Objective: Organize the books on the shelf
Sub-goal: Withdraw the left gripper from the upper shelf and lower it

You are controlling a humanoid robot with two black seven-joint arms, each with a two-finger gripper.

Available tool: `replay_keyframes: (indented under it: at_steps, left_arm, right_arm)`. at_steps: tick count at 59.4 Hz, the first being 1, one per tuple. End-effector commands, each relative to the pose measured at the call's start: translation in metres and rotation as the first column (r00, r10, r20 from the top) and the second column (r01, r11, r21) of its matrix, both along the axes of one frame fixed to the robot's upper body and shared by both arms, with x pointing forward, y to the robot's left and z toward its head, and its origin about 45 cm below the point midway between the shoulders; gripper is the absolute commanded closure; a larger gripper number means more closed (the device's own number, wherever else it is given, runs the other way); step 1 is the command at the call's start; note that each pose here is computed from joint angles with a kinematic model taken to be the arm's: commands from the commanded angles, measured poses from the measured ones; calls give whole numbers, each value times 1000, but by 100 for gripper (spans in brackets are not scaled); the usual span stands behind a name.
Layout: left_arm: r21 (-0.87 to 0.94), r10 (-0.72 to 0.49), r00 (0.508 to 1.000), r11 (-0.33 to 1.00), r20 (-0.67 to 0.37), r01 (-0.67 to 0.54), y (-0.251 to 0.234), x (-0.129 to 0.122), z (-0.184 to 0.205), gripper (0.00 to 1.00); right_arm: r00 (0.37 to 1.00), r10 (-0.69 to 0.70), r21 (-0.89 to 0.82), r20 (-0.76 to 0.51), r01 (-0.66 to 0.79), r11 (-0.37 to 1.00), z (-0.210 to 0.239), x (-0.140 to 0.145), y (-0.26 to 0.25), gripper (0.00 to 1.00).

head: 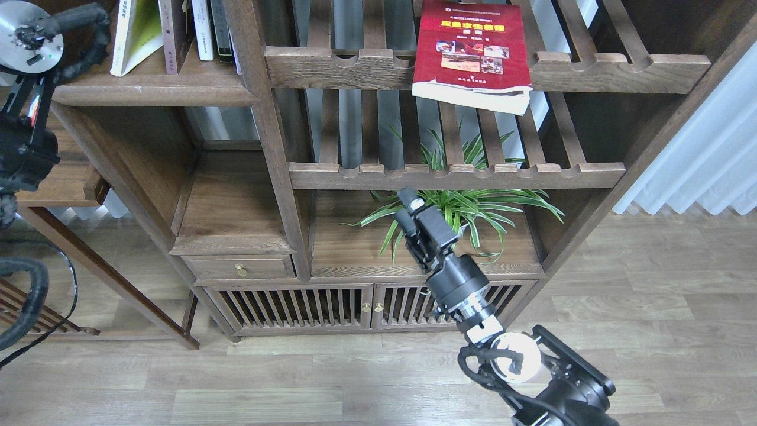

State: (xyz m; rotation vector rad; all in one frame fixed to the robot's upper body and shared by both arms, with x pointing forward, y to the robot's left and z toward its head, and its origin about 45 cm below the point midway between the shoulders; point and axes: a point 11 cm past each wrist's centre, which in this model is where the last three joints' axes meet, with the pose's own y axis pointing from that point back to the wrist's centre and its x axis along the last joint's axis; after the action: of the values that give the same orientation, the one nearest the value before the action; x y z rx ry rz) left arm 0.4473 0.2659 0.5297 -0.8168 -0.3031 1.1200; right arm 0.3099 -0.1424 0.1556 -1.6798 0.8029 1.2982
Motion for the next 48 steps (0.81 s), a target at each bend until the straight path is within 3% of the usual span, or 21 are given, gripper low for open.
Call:
replay_keyframes:
  at_steps: [1,9,19,27,36,48]
  left_arm:
    - [-44,-77,996,996,47,79,-2,-18,4,53]
    - [-101,-189,977,975,95,198,2,-30,8,53]
    - [-85,-250,958,961,140,263,1,-41,6,52]
    - [-86,-328,932,935,155,343,1,-47,-4,41]
    - [-114,-415,897,894,151,433,2,-51,-23,35]
    - [-183,-414,909,890,58,417,12,-48,-66,26]
  right_arm:
    - [997,-41,55,65,38,998,27,6,-9,14]
    - [992,-80,85,96,71,994,41,9,-20,14]
    - [986,-110,109,127,97,989,53,11,-28,14]
    - [985,-111,113,134,97,989,56,11,-29,15]
    - [984,-111,115,142,95,989,59,13,-28,15]
    - [983,-110,115,145,94,989,60,14,-28,15]
